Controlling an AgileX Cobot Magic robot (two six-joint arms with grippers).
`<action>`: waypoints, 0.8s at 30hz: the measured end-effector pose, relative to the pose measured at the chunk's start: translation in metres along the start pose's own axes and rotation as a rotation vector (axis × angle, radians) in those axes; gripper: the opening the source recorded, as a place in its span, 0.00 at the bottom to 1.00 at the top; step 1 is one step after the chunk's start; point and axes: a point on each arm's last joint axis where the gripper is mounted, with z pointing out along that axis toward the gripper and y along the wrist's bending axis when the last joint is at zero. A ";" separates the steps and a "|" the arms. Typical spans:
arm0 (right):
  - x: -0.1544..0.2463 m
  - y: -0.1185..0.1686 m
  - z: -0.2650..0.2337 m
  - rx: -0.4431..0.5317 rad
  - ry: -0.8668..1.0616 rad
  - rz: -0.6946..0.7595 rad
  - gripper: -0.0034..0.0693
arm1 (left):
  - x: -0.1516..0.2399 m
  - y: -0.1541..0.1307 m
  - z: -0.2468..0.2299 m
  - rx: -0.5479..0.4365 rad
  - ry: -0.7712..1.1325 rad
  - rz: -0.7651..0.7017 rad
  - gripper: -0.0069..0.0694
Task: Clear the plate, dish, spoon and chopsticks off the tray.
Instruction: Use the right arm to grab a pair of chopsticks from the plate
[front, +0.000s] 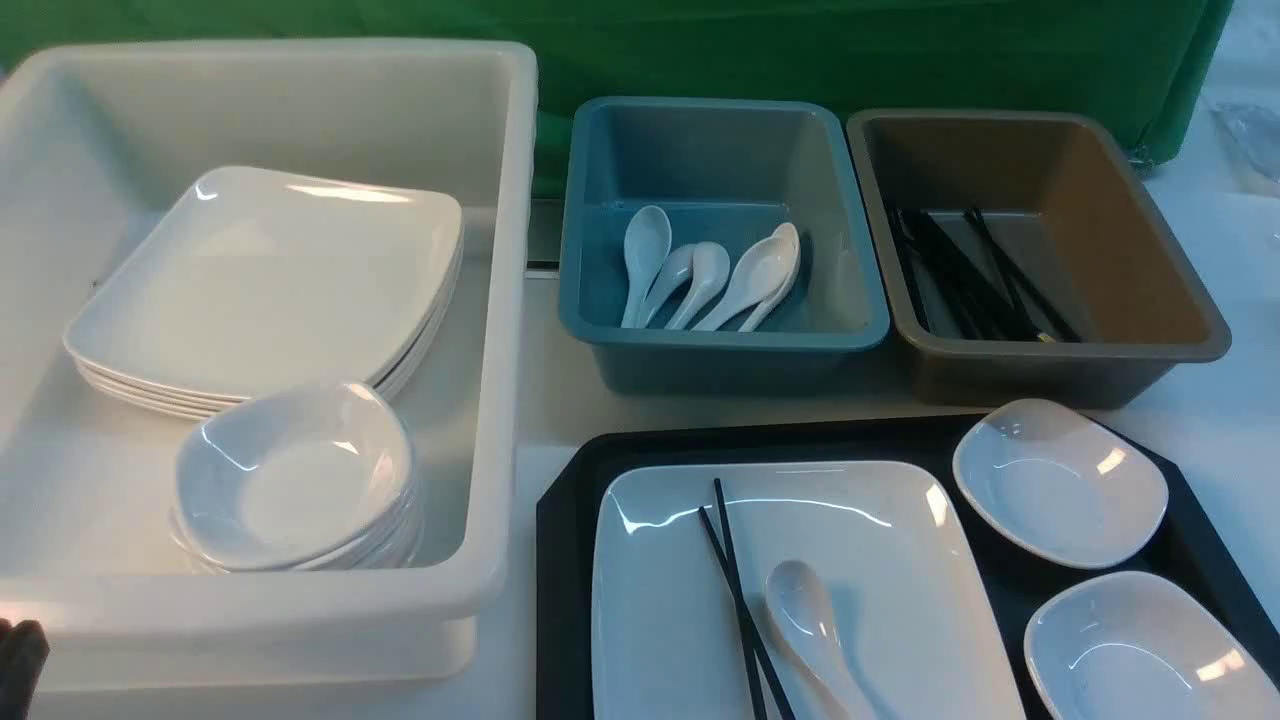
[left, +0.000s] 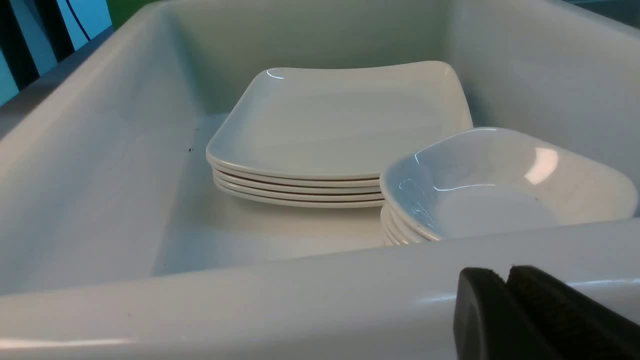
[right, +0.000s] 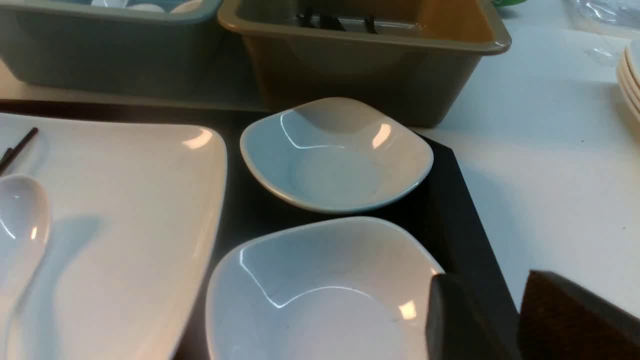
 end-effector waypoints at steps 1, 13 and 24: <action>0.000 0.000 0.000 0.000 0.000 0.000 0.38 | 0.000 0.000 0.000 0.000 0.000 0.000 0.14; 0.000 0.000 0.000 0.000 0.000 0.000 0.38 | 0.000 0.000 0.000 0.000 0.000 0.000 0.14; 0.000 0.000 0.000 0.000 0.000 0.000 0.38 | -0.003 0.001 0.000 -0.008 -0.028 0.036 0.14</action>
